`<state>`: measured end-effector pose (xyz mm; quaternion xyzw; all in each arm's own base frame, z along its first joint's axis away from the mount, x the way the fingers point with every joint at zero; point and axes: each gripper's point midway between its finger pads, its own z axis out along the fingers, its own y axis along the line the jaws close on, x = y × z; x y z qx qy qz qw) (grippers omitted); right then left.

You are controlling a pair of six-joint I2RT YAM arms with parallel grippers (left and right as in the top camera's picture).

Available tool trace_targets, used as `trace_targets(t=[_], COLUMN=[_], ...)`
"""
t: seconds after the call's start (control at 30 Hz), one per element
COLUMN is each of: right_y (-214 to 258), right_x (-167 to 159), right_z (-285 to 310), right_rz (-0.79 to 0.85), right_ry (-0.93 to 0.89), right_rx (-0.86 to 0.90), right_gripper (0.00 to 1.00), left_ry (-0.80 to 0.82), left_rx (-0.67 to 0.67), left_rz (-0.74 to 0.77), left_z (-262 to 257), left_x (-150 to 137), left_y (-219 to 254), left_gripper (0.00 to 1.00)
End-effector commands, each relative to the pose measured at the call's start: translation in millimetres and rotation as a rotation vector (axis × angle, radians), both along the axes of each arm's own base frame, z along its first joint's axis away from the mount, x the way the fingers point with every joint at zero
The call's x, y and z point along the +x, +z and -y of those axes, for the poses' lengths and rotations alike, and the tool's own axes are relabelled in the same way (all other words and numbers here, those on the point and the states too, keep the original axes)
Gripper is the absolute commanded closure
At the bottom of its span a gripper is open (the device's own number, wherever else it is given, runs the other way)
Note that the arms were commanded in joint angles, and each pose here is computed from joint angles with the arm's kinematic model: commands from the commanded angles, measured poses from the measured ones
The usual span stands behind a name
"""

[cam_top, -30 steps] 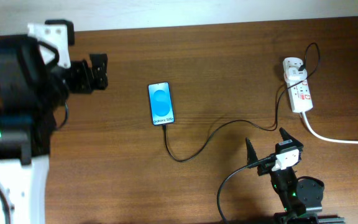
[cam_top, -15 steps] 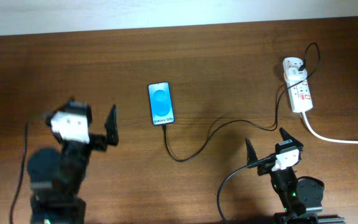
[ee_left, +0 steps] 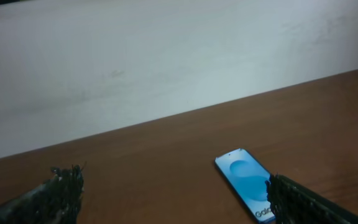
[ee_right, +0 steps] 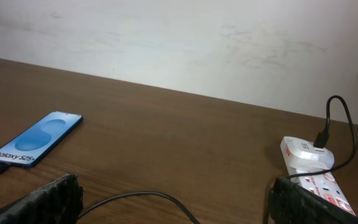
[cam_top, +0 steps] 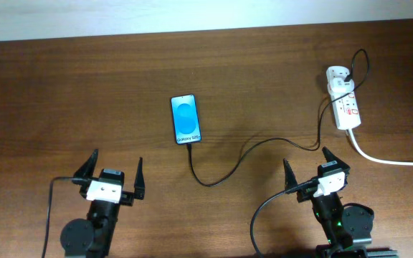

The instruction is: Plug charger to phone and switch on socket

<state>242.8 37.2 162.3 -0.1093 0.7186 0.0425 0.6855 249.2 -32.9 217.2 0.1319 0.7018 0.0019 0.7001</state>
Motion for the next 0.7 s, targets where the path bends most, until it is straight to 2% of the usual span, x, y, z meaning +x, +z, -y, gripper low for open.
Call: trace_targets(t=[0.0, 0.43, 0.67], right_y=[-2, -2, -2], right_x=[-1, -1, -1], right_z=[-2, -2, -2], right_rz=[-0.005, -0.005, -0.005], right_ry=[0.009, 0.008, 0.009], right_rx=[0.011, 0.011, 0.011], right_gripper=[0.01, 0.01, 0.01], left_ry=[0.023, 0.026, 0.025], left_rx=[0.031, 0.04, 0.041], left_rz=[0.022, 0.077, 0.034], left_z=[-4, -5, -5], left_x=[-2, -9, -5], left_y=[-8, -15, -37], left_gripper=[0.01, 0.01, 0.01])
